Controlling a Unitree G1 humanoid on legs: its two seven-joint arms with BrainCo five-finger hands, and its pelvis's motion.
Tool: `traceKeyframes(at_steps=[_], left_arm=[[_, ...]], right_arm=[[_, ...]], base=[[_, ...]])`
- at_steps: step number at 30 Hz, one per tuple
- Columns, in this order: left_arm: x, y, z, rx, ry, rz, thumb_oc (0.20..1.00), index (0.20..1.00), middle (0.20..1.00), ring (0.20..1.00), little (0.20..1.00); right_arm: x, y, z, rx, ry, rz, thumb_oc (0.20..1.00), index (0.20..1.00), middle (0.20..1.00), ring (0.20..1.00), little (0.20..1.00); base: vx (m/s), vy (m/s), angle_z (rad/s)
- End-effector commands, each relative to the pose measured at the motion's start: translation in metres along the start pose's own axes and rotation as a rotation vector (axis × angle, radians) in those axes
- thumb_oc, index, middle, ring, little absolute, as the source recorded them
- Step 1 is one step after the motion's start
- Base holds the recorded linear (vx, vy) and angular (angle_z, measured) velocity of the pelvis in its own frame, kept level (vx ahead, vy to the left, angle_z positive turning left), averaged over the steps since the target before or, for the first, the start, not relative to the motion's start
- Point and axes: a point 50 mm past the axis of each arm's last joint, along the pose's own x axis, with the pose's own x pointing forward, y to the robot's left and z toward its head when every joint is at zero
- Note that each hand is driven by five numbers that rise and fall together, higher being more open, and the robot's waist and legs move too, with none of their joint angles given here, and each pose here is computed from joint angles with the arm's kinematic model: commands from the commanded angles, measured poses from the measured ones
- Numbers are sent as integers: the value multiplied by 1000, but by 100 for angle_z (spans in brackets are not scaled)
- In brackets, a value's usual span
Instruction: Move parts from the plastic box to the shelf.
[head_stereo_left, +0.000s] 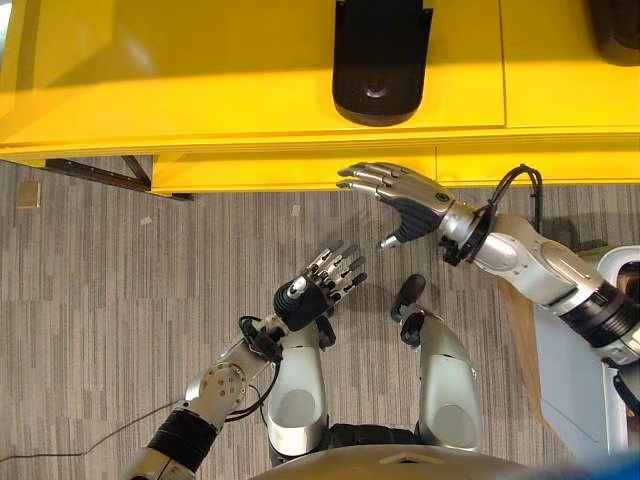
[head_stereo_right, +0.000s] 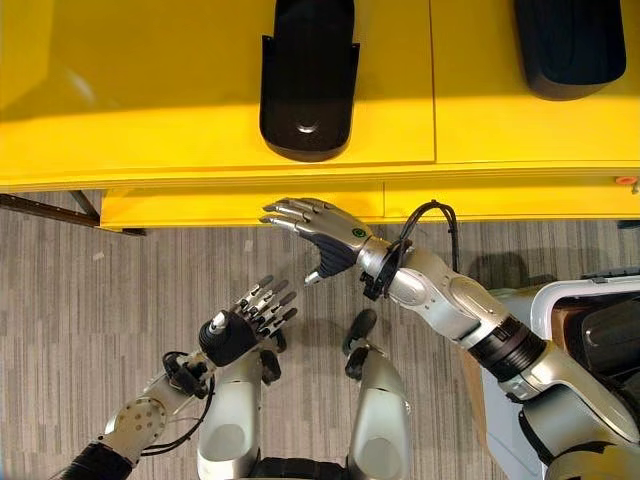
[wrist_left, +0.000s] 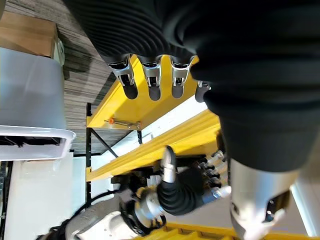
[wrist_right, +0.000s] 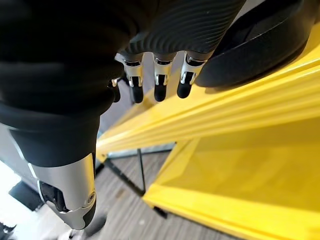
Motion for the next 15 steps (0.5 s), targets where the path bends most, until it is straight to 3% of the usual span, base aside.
traceKeyframes(at_steps=[1,15], left_arm=[[3,-13,-12,-20,33,-96,1000,1000,1000,1000,1000],[6,-10,-15,-63,23,-69,1000,1000,1000,1000,1000]], right_arm=[[13,-28,21,0,-130,-146,1000,1000,1000,1000,1000],[28,-41,9,20,19,-224,1000,1000,1000,1000,1000]], base=[[22,35,0],[2,5,0]])
